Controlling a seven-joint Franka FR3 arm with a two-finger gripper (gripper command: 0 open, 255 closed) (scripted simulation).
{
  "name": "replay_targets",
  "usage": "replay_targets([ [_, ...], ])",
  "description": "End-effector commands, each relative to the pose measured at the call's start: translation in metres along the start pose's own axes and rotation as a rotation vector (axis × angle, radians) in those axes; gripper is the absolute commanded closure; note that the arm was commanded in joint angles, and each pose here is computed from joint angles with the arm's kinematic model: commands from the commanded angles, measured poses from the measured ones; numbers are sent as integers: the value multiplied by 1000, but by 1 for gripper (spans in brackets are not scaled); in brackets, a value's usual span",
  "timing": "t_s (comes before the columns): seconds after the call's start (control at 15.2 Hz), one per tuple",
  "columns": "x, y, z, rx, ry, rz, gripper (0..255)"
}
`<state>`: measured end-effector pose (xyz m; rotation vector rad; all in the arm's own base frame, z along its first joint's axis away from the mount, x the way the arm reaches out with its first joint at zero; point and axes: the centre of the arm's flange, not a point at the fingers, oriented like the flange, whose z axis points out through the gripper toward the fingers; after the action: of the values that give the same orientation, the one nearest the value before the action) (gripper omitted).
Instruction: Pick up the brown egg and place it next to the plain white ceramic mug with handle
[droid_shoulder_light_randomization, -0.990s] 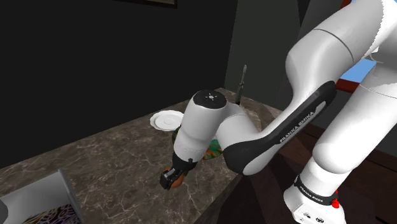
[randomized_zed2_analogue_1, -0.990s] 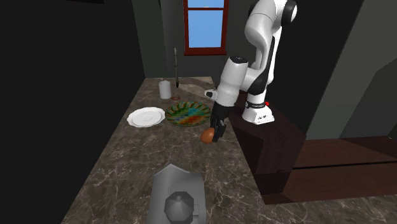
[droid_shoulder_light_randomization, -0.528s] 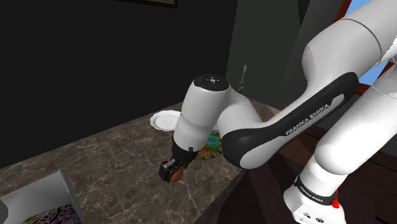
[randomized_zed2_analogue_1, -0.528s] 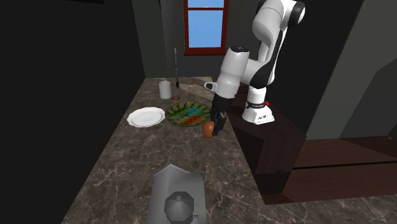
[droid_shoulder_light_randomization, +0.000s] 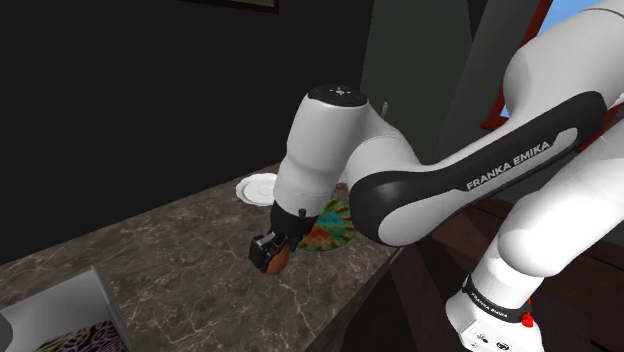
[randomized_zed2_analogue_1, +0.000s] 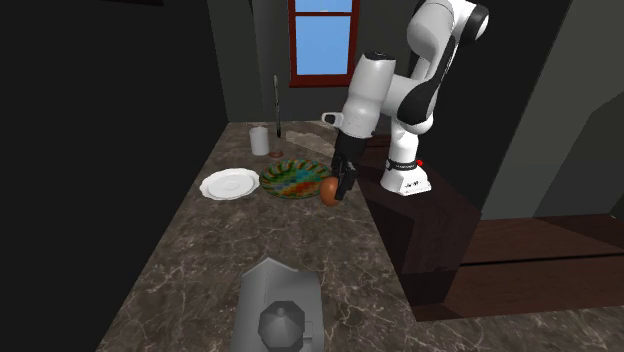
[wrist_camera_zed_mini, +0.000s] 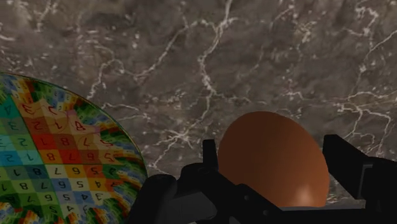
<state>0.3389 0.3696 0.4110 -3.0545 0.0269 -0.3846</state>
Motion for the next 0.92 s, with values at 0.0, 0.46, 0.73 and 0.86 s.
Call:
replay_targets([
  [0.0, 3, -1, -11, 0, 0, 0, 255],
  [0.46, 12, -4, -46, 0, 0, 0, 255],
  [0.73, 17, -5, -67, 0, 0, 0, 255],
  [0.86, 20, -6, -77, 0, 0, 0, 255],
])
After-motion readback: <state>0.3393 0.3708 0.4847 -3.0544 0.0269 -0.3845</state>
